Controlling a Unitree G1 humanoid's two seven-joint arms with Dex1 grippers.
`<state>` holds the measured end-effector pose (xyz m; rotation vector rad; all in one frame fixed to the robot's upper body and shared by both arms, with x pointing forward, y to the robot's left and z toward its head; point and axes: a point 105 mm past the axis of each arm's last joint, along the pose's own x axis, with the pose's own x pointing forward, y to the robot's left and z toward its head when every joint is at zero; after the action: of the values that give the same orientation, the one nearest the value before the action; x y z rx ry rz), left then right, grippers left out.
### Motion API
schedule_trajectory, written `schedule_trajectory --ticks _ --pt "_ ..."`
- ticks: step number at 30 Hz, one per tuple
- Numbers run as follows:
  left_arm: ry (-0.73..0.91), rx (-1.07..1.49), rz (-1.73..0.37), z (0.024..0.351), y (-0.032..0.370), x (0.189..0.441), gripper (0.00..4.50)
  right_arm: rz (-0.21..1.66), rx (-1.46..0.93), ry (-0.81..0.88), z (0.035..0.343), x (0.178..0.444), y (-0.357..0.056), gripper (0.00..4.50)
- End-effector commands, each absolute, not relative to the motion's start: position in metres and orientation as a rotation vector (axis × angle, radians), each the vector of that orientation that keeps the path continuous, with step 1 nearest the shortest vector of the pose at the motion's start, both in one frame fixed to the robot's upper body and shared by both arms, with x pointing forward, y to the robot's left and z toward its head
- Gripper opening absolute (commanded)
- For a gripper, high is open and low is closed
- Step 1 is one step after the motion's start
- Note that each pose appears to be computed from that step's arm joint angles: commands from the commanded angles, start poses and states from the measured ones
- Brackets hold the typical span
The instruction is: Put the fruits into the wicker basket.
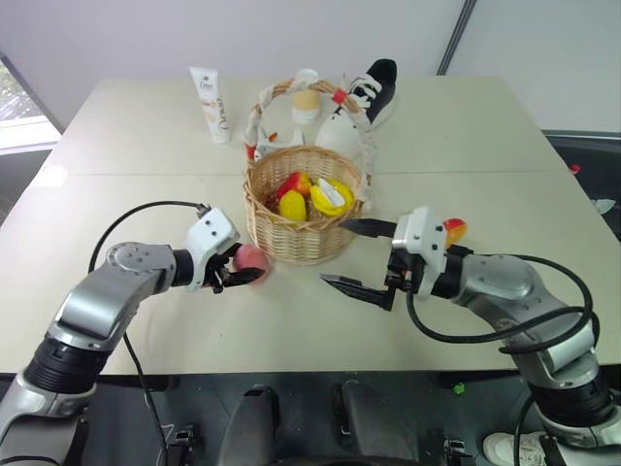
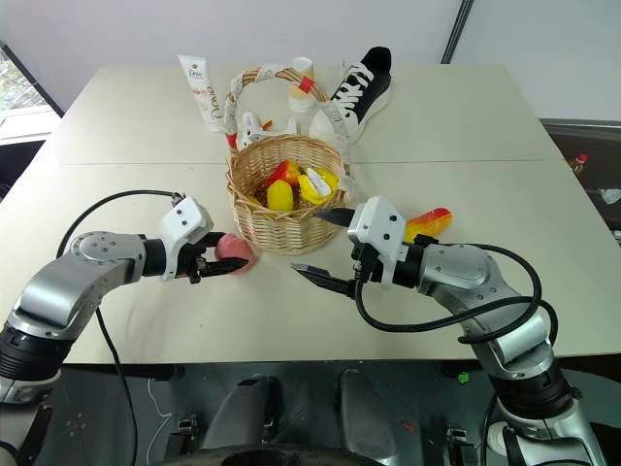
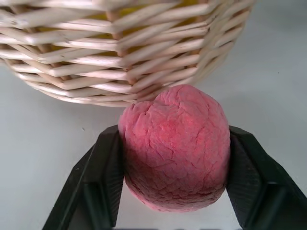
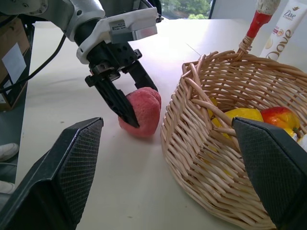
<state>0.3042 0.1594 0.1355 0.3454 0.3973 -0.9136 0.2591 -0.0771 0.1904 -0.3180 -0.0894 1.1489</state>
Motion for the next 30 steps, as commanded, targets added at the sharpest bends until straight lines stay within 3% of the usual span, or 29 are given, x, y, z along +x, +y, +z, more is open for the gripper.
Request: schedule_trajectory --ticks 1,4,6,12,17,18,20,21,26,30 --pt "0.126 0.236 -0.889 0.213 0.175 0.3 2.35 1.158 -0.347 -0.146 0.203 0.254 -0.075 4.5" --pt "-0.079 0.154 -0.906 0.265 0.162 0.3 2.35 1.156 -0.352 -0.145 0.203 0.256 -0.077 4.5" --pt "-0.143 0.169 -0.881 0.278 0.145 0.31 2.35 1.152 -0.357 -0.147 0.204 0.258 -0.078 4.5" --pt "-0.103 0.273 -0.869 0.257 0.091 0.342 2.35 1.129 -0.375 -0.153 0.208 0.267 -0.083 4.5" --pt "-0.072 0.275 -0.898 0.245 0.082 0.351 2.35 1.091 -0.396 -0.149 0.208 0.269 -0.091 4.5" --pt "-0.071 0.264 -0.9 0.245 0.082 0.353 3.36 1.063 -0.406 -0.147 0.209 0.272 -0.097 4.5" --pt "-0.083 0.268 -0.9 0.247 0.083 0.354 4.23 0.978 -0.44 -0.126 0.209 0.281 -0.115 4.5" --pt "-0.095 0.276 -0.905 0.248 0.083 0.353 4.45 0.934 -0.464 -0.112 0.209 0.285 -0.126 4.5" --pt "-0.16 0.25 -1.041 0.255 0.089 0.327 4.45 0.805 -0.739 0.018 0.197 0.291 -0.182 4.5" --pt "-0.101 0.273 -1.212 0.237 0.086 0.295 4.45 0.784 -1.009 0.118 0.181 0.298 -0.212 4.5"
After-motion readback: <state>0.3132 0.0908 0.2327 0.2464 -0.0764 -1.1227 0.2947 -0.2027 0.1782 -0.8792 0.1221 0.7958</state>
